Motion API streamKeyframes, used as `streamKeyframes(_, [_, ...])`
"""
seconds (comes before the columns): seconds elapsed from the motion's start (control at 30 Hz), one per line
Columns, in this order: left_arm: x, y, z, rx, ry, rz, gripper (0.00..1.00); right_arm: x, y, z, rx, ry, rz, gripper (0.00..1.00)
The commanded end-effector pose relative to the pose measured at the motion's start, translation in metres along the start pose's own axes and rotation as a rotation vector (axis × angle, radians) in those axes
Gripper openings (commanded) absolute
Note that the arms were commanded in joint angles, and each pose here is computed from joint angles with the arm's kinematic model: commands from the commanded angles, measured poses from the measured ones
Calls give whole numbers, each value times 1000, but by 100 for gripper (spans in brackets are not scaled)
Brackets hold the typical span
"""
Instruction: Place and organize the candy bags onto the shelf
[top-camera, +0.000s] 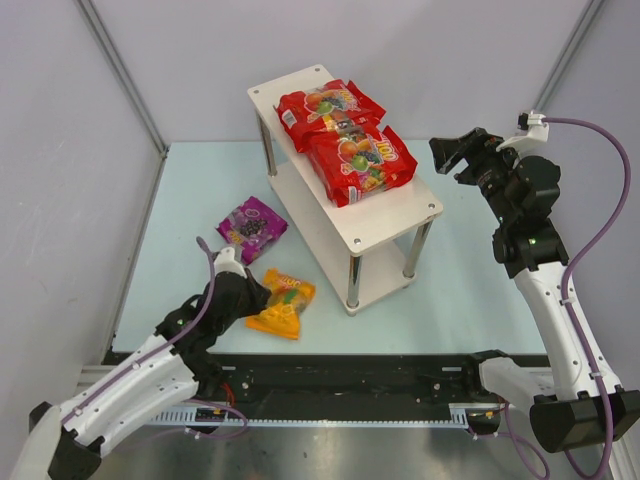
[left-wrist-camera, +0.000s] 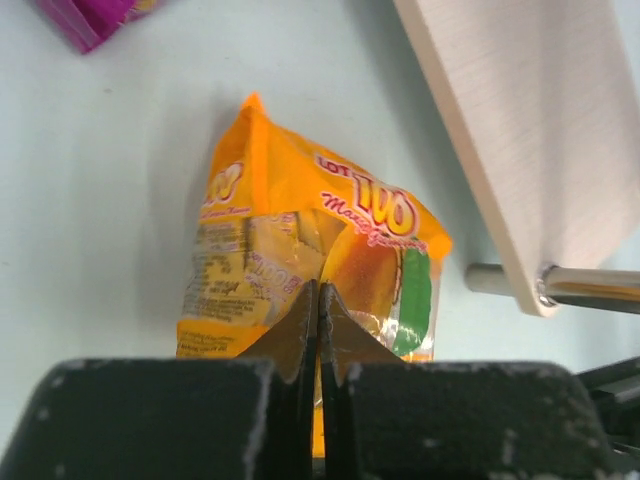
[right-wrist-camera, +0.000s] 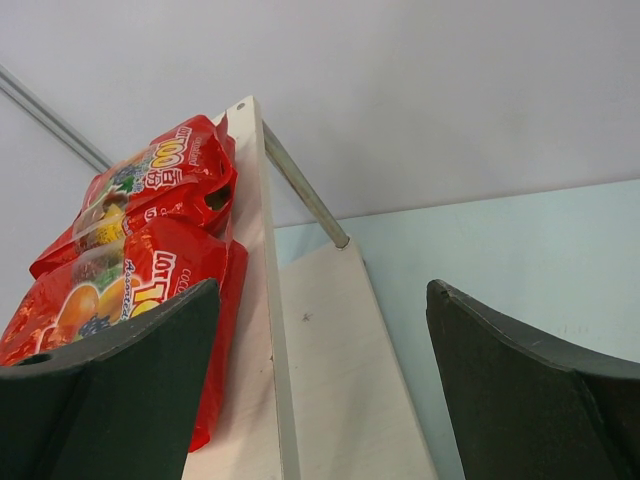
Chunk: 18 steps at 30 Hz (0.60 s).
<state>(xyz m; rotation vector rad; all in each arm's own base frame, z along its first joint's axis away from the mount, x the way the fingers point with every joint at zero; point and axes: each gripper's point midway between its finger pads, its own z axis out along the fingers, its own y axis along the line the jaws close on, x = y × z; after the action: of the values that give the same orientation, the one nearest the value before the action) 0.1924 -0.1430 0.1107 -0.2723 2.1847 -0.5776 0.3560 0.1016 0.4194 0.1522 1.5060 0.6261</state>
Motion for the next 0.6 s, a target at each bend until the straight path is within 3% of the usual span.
streamKeyframes(0.0, [-34, -11, -3, 23, -26, 116, 0, -8, 4, -4, -10, -22, -11, 88])
streamKeyframes(0.1, [-37, -8, 2, 2, 7, 154, 32, -6, 3, -4, -8, -16, -9, 88])
streamKeyframes(0.13, [-40, -8, 3, -4, 9, 161, 61, -7, 3, -4, -11, -16, -9, 89])
streamKeyframes(0.23, [-45, -8, 2, -13, -2, 142, 81, -5, 1, -4, -3, -12, -16, 88])
streamKeyframes(0.4, [-67, -25, -9, 62, -111, 94, 81, -3, -1, -3, 7, -7, -21, 89])
streamKeyframes(0.5, [-69, -42, -11, 152, -124, 60, 62, -3, -1, -3, 5, -7, -18, 89])
streamKeyframes(0.53, [-63, -42, -7, 159, -105, 48, 45, -2, -1, -3, 5, -4, -16, 89])
streamKeyframes(0.57, [-61, -44, -6, 172, -94, 41, 35, -3, 0, -3, 2, -6, -15, 89])
